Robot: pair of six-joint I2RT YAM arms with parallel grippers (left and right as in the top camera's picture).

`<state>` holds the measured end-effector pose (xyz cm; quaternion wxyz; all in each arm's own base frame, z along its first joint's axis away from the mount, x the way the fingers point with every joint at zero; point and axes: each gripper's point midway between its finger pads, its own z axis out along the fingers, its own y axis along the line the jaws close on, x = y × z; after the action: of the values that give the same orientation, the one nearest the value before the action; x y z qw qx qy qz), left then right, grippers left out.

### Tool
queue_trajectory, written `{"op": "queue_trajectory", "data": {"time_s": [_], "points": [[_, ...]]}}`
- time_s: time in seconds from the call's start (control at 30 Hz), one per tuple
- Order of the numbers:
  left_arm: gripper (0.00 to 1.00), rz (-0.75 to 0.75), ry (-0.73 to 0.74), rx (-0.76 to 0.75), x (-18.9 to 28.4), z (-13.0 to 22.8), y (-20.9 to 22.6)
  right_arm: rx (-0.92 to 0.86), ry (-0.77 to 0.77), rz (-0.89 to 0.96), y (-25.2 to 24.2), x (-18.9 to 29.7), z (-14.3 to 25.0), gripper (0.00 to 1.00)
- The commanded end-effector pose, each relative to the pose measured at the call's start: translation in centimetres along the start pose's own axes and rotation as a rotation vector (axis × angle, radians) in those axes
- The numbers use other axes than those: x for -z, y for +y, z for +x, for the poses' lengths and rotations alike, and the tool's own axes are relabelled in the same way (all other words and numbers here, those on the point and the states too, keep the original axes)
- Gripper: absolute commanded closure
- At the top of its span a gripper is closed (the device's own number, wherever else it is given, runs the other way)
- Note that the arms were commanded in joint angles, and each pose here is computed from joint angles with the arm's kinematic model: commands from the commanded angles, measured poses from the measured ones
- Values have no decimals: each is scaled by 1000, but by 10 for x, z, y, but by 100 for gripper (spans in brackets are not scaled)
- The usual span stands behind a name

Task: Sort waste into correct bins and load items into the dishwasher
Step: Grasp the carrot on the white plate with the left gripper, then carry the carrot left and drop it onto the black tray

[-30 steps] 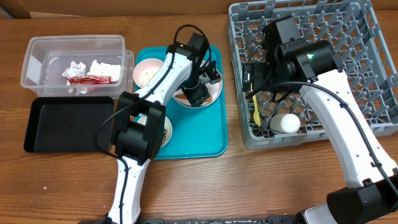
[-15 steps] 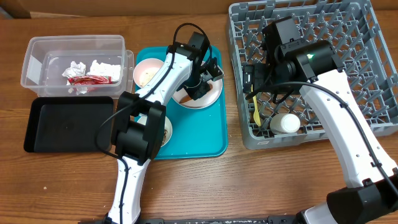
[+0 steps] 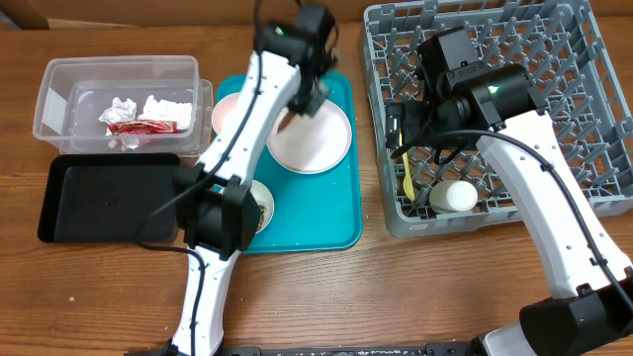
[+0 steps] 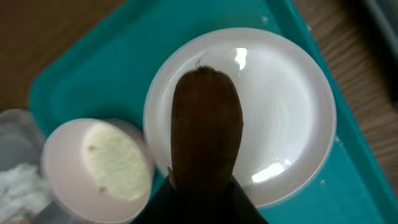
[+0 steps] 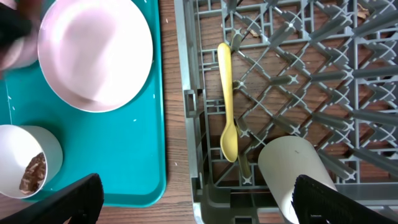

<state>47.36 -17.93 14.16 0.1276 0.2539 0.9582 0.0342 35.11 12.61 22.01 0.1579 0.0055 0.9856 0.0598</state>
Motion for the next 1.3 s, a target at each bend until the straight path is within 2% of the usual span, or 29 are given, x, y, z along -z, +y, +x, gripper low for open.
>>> {"op": "queue_trajectory", "data": {"time_s": [0.0,0.1,0.23,0.33,0.4,0.6,0.77,0.93,1.1,1.27], "points": [[96,-71,-119,194,68,-10,31,8,-42,-6,2,10,-7,0],[96,-93,-152,403,109,8,64,7,-42,-6,2,10,-7,0],[96,105,-250,533,152,25,97,7,-44,-7,2,10,-7,0],[96,144,-264,613,169,48,123,8,-43,-7,2,10,-7,0],[96,127,-237,660,174,73,139,7,-43,-7,2,10,-7,0],[96,-73,-17,886,171,188,175,7,-53,-11,3,11,-9,0],[96,-125,67,1116,146,247,196,7,-71,-18,5,11,-14,0],[96,-137,169,1368,92,297,209,6,-82,-22,6,11,-17,0],[96,-156,156,1617,21,328,217,3,-81,-22,6,11,-16,0],[96,-166,133,1694,-22,340,209,3,-80,-25,6,11,-16,0]]}}
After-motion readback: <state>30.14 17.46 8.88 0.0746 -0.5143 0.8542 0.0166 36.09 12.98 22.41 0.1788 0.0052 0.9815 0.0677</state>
